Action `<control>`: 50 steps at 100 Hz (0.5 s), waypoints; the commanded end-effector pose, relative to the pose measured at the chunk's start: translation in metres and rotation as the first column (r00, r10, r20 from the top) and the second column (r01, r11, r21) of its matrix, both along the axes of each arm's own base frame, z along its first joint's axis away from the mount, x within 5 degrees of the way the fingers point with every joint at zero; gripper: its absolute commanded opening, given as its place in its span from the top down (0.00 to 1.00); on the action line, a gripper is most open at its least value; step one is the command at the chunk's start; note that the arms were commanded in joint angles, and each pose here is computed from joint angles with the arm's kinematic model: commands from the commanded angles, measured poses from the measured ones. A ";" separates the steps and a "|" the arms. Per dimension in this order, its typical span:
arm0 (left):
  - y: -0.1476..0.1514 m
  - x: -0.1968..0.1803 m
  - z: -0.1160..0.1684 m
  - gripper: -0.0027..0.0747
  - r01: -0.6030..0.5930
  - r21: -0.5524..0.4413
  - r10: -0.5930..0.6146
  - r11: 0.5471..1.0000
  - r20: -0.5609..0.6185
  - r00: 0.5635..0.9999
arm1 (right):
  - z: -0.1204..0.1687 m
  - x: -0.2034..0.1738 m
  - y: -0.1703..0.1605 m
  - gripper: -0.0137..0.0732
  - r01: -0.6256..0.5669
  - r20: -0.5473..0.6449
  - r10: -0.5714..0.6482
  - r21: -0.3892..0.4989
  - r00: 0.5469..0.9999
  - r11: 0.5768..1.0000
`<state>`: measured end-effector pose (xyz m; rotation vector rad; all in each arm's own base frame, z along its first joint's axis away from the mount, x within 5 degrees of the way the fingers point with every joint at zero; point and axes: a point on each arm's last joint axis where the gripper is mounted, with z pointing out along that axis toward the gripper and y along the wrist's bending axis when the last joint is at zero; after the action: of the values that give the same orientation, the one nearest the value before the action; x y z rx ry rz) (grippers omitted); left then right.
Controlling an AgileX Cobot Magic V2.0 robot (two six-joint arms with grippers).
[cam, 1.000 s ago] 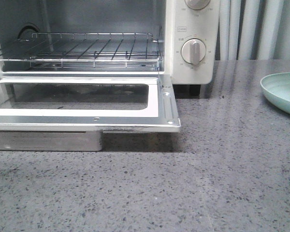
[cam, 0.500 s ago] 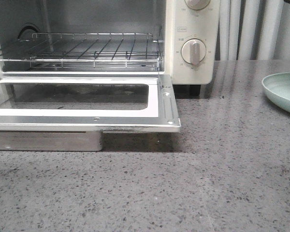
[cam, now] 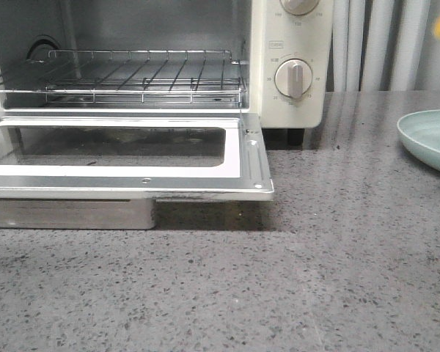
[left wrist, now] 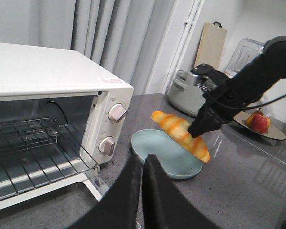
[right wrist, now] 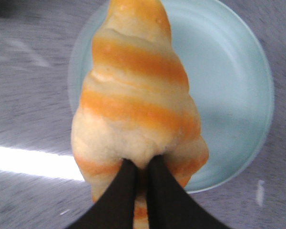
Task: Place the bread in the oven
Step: 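Lift the croissant with the right gripper and carry it into the oven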
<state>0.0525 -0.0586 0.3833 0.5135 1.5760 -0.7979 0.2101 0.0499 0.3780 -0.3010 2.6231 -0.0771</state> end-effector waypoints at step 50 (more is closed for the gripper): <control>0.002 -0.001 0.020 0.99 0.001 -0.108 0.009 0.994 0.093 0.996 | 0.004 -0.060 0.106 0.92 -0.576 -0.039 0.575 -0.014 0.817 0.817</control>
<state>0.0528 -0.0583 0.3862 0.5010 1.5451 -0.8030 0.1481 0.1459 0.3812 -1.0227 2.4646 0.1841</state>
